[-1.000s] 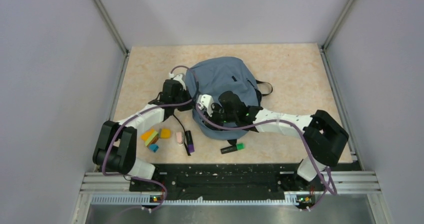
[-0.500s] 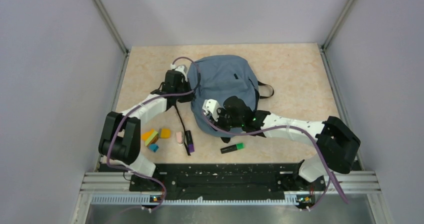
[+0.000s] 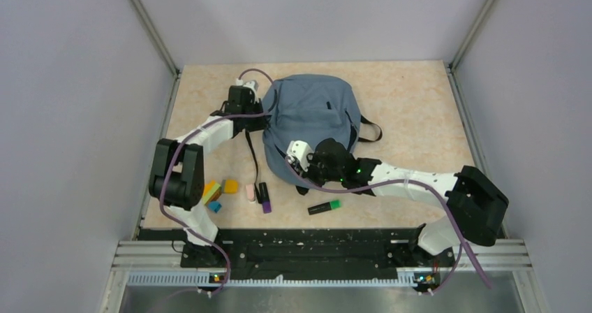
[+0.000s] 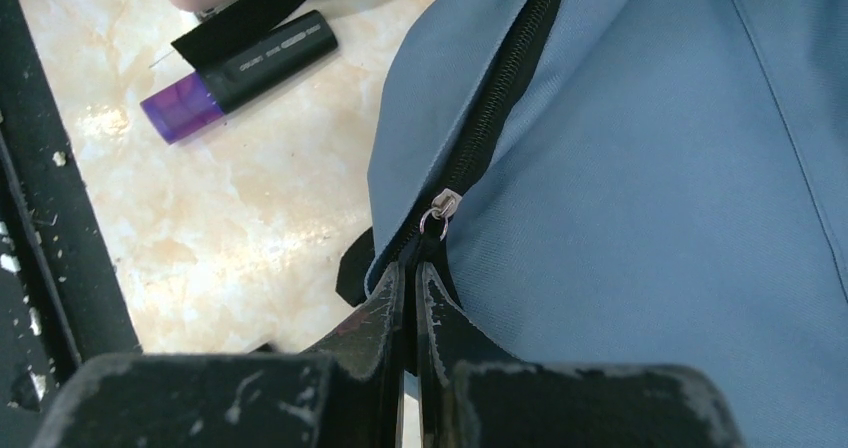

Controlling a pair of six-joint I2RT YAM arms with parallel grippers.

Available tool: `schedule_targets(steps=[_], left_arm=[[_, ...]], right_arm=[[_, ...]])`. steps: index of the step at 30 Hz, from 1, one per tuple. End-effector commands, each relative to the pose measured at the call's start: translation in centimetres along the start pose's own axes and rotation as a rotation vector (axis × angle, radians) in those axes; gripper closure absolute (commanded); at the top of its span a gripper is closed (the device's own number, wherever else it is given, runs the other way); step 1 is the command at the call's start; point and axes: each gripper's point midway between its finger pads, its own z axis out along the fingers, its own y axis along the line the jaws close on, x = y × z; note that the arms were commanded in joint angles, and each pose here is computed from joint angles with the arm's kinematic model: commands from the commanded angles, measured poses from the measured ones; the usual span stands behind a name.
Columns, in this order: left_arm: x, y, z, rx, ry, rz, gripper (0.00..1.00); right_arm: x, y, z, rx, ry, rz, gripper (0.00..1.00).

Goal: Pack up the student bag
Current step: Zip the student bag at the center of the board.

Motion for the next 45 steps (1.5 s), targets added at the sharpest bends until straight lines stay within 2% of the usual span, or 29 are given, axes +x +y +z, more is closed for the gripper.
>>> schedule_targets(steps=[1,3,4,7,8,12,13,17,25,30,34,41,43,45], left_arm=[[-8.5,-0.3,0.2,0.015,-0.234,0.044,1.00],[-8.8,-0.8,0.3,0.041,-0.232,0.054,1.00],[-8.8,-1.1,0.2,0.052,-0.231,0.054,0.96],[-8.7,-1.7,-0.9,0.077,-0.231,0.056,0.60],[-8.5,-1.6,-1.5,0.070,-0.234,0.053,0.52],[-6.9,-0.9,-4.8,0.032,-0.264,0.035,0.34],[-6.3,-0.7,-5.5,0.020,-0.262,0.029,0.32],[-3.4,0.1,-8.2,-0.009,-0.249,-0.015,0.31],[3.1,-2.1,-11.2,0.125,-0.203,-0.122,0.28],[6.3,-4.0,-11.9,0.197,-0.190,-0.179,0.28],[7.0,-5.1,-11.8,0.229,-0.220,-0.190,0.27],[8.7,-5.7,-9.9,0.249,-0.170,-0.221,0.26],[9.0,-6.3,-9.5,0.280,-0.155,-0.226,0.32],[9.1,-6.5,-9.2,0.291,-0.144,-0.228,0.46]], right_arm=[[-0.2,1.3,-1.0,-0.015,-0.010,0.018,1.00],[-0.2,1.2,-1.0,-0.004,-0.011,0.025,1.00],[-0.2,1.1,-1.0,0.003,-0.012,0.030,1.00],[-0.7,1.0,-1.0,0.016,-0.023,0.039,1.00],[-0.9,1.0,-1.0,0.020,-0.031,0.046,1.00],[-2.6,1.0,-0.9,0.024,-0.100,0.065,1.00],[-2.8,1.1,-0.8,0.021,-0.111,0.068,1.00],[-3.3,1.3,-0.2,0.018,-0.128,0.074,1.00],[-3.6,1.7,1.1,0.016,-0.124,0.063,1.00],[-3.9,2.3,1.7,0.005,-0.116,0.048,1.00],[-4.1,2.8,2.1,-0.005,-0.119,0.044,1.00],[-4.5,3.6,2.3,-0.019,-0.123,0.036,1.00],[-4.5,3.6,2.4,-0.016,-0.122,0.034,1.00],[-4.4,3.5,2.4,-0.005,-0.117,0.032,1.00]])
